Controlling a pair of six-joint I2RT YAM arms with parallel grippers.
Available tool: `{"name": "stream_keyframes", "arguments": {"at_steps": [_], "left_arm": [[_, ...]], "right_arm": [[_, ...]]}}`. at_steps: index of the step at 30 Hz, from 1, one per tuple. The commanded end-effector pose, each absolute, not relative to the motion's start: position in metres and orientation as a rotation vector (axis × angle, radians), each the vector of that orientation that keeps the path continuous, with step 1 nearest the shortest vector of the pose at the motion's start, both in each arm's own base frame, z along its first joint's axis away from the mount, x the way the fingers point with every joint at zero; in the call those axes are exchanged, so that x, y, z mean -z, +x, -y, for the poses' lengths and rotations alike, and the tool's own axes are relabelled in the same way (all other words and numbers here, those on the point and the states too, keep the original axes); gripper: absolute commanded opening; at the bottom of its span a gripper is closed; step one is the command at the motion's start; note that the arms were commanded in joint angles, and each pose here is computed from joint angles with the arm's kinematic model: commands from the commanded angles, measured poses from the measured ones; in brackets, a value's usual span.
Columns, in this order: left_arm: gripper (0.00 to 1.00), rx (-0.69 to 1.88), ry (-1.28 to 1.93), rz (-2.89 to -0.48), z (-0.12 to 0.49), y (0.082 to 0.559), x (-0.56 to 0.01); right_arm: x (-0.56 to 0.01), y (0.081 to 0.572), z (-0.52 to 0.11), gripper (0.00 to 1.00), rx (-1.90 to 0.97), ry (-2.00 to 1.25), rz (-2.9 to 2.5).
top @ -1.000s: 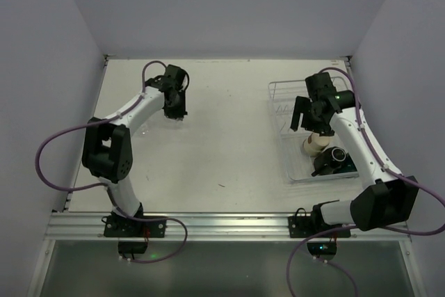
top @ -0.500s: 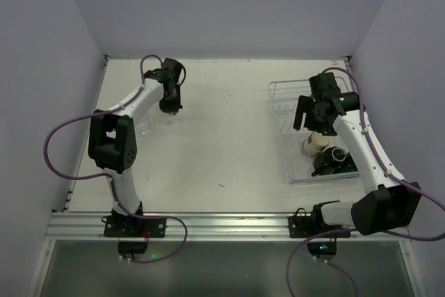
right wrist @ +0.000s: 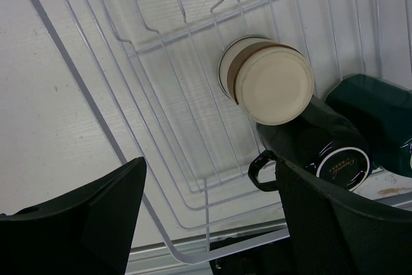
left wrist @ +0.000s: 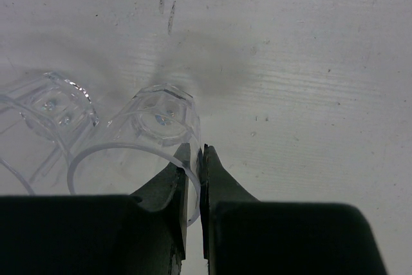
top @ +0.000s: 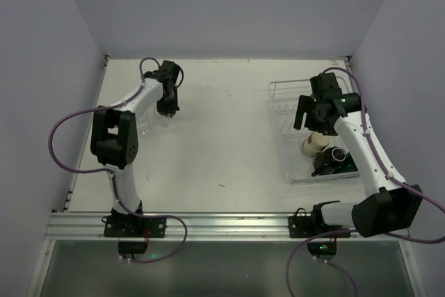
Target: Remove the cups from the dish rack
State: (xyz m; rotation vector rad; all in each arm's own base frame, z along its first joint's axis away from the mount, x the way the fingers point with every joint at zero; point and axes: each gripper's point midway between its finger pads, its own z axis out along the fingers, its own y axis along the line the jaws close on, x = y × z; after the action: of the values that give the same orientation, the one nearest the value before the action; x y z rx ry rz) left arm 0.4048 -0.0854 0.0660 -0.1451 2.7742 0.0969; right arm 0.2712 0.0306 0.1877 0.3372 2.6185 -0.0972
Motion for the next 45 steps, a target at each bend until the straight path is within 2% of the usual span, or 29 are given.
{"name": "stream_keyframes", "arguments": {"at_steps": [1, 5, 15, 18, 19, 21, 28, 30, 37, 40, 42, 45], "left_arm": [[0.02, -0.172, -0.136, -2.760, 0.071, 0.405, -0.071], [0.10, -0.198, -0.146, -2.771, 0.068, 0.398, -0.067], [0.12, -0.212, -0.153, -2.787, 0.064, 0.386, -0.056], [0.25, -0.223, -0.166, -2.771, 0.062, 0.387, -0.059], [0.35, -0.220, -0.170, -2.767, 0.062, 0.387, -0.060], [0.44, -0.216, -0.178, -2.755, 0.063, 0.388, -0.064], [0.51, -0.205, -0.202, -2.712, 0.063, 0.392, -0.080], [0.55, -0.186, -0.218, -2.680, 0.065, 0.394, -0.093], [0.60, -0.201, -0.235, -2.555, 0.065, 0.400, -0.156], [0.61, -0.164, -0.216, -2.471, 0.077, 0.396, -0.192], [0.62, -0.071, -0.113, -2.420, 0.116, 0.388, -0.216], [0.65, 0.277, 0.126, -2.345, 0.205, 0.364, -0.257]], "right_arm": [[-0.196, 0.270, -0.027, 0.83, 0.098, 0.323, -2.586], [-0.195, 0.269, -0.027, 0.83, 0.101, 0.322, -2.587], [-0.195, 0.268, -0.028, 0.83, 0.090, 0.320, -2.583], [-0.195, 0.268, -0.028, 0.83, 0.089, 0.320, -2.580], [-0.195, 0.268, -0.028, 0.83, 0.087, 0.318, -2.580], [-0.195, 0.268, -0.028, 0.83, 0.087, 0.318, -2.580], [-0.194, 0.267, -0.029, 0.83, 0.079, 0.317, -2.577], [-0.194, 0.267, -0.028, 0.83, 0.082, 0.317, -2.578], [-0.193, 0.266, -0.026, 0.83, 0.104, 0.325, -2.581], [-0.191, 0.265, -0.016, 0.83, 0.173, 0.352, -2.579], [-0.186, 0.264, -0.010, 0.84, 0.210, 0.384, -2.589], [-0.174, 0.261, 0.007, 0.84, 0.264, 0.478, -2.616]]}}
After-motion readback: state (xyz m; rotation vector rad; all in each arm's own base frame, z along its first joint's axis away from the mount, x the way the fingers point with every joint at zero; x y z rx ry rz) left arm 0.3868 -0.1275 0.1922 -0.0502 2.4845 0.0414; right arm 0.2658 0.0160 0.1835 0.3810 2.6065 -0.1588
